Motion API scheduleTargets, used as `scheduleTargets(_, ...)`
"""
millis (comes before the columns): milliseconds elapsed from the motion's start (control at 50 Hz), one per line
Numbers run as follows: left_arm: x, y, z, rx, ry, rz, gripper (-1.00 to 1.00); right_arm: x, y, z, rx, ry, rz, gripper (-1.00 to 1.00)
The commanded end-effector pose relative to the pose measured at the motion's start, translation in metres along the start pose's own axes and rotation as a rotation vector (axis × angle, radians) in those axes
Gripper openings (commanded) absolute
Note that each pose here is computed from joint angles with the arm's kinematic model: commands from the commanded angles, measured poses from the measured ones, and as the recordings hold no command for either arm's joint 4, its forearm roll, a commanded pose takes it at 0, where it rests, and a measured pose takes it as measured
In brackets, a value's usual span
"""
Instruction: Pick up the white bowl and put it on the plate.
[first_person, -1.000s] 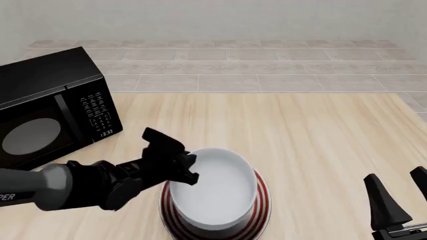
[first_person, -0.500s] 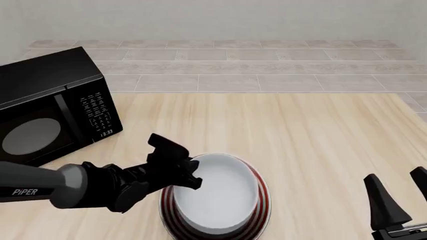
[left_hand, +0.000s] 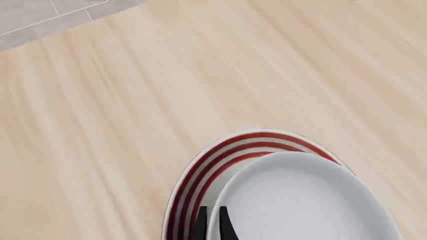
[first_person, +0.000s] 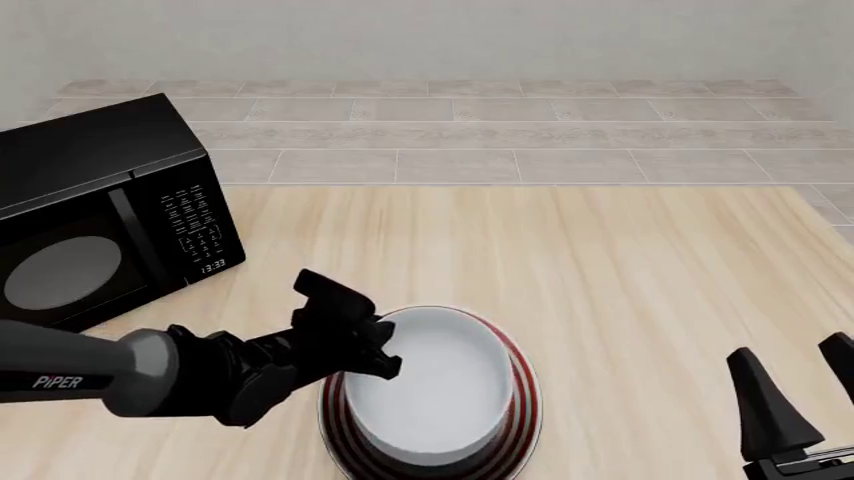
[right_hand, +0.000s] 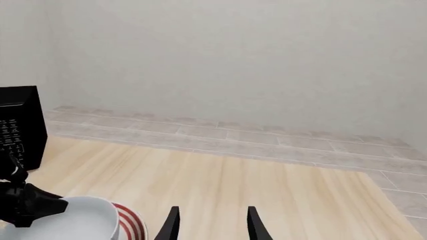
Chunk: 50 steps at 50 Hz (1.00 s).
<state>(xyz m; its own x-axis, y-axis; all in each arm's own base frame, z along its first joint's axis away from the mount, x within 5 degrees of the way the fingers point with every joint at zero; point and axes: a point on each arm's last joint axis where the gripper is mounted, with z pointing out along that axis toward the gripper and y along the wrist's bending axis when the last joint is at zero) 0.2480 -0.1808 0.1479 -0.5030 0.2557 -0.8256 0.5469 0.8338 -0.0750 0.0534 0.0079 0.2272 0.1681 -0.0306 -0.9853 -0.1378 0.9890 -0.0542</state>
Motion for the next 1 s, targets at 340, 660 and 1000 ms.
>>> scheduleTargets(340,-0.014,-0.004,-0.022,0.012,-0.063,-0.007,1.00,0.002,0.000,0.000,-0.007,0.003,0.005,1.00)
scheduleTargets(660,-0.057,-0.009,-0.097,0.035,-0.195,-0.036,1.00,0.000,0.000,0.000,-0.006,0.002,0.003,1.00)
scheduleTargets(1000,-0.071,0.020,-0.223,-0.110,-0.406,-0.107,1.00,-0.011,-0.001,-0.001,0.000,0.005,0.010,1.00)
